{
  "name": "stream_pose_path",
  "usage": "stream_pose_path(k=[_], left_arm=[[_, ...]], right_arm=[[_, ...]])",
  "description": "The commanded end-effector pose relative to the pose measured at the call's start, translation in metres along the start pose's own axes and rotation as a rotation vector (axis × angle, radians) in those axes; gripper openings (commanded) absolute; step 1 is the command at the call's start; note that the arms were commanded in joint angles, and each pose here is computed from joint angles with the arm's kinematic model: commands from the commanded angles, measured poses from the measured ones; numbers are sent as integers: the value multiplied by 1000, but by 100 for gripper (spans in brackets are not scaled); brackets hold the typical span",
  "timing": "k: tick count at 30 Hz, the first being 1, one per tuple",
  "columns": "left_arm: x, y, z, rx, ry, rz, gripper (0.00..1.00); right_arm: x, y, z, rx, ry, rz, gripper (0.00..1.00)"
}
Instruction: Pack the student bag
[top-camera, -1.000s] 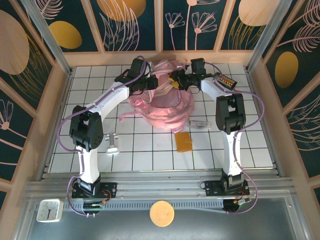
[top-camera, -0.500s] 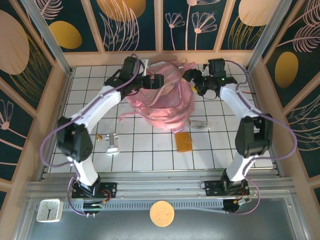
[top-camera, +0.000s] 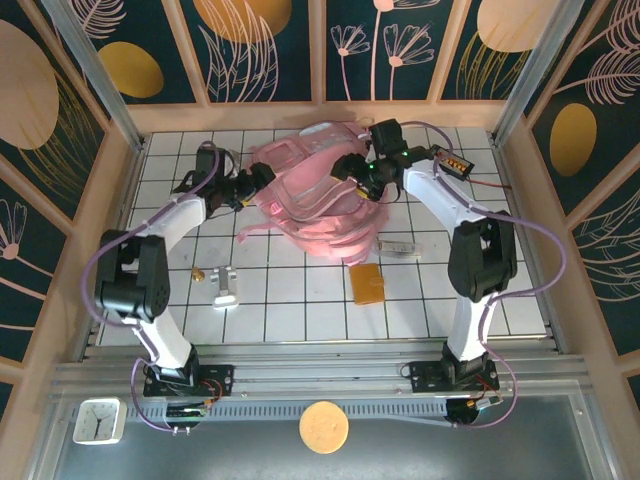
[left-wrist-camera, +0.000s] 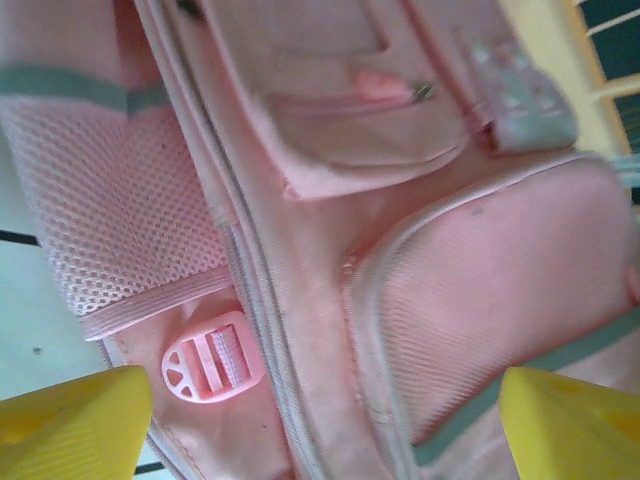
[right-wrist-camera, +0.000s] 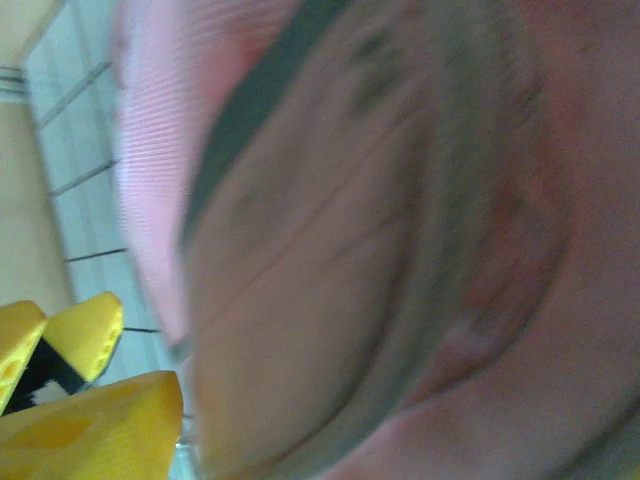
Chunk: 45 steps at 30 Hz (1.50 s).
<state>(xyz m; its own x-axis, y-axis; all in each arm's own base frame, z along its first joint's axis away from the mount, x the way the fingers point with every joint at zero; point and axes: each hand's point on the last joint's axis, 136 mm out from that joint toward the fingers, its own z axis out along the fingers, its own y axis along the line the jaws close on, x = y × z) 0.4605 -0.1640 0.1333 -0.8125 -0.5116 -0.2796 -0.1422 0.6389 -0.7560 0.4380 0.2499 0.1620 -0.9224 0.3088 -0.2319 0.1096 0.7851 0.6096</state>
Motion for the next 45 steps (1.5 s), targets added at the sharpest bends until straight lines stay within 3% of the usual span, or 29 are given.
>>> stream_pose_path(k=[1, 4, 13, 17, 19, 22, 24, 28, 31, 33, 38, 39, 43, 45], left_arm=[[-6, -17, 13, 104, 41, -53, 85], [-5, -6, 27, 93, 64, -76, 82], [-18, 0, 57, 99, 71, -111, 68], [-19, 6, 67, 97, 78, -131, 59], [-17, 11, 70, 92, 81, -138, 53], [-12, 20, 78, 88, 95, -162, 34], [-8, 23, 81, 89, 105, -171, 28], [-6, 21, 83, 101, 115, -175, 0], [-10, 6, 73, 136, 103, -182, 0], [-17, -12, 60, 180, 74, -192, 0], [-37, -49, 24, 286, -48, -283, 0], [-39, -53, 19, 308, -74, -315, 0], [-44, -67, 3, 407, -144, -447, 0], [-44, -74, 0, 440, -157, -489, 0]], right_arm=[[-10, -26, 6, 88, -15, 13, 65], [-11, -35, 7, 73, -12, 42, 45], [-13, -47, 8, 57, 6, 66, 29], [-14, -53, 10, 58, 15, 76, 27], [-17, -56, 10, 60, 15, 77, 25], [-20, -65, 12, 68, 19, 80, 20], [-25, -68, 16, 52, 24, 75, 19], [-44, -65, 23, 19, 27, 30, 17], [-64, -60, 22, 6, 10, 1, 18], [-78, -56, 18, -5, -6, -15, 29], [-96, -40, -28, 36, -108, -70, 91], [-95, -39, -42, 57, -138, -74, 99], [-70, -23, -93, 87, -235, -86, 99], [-41, -8, -101, 71, -212, -97, 99]])
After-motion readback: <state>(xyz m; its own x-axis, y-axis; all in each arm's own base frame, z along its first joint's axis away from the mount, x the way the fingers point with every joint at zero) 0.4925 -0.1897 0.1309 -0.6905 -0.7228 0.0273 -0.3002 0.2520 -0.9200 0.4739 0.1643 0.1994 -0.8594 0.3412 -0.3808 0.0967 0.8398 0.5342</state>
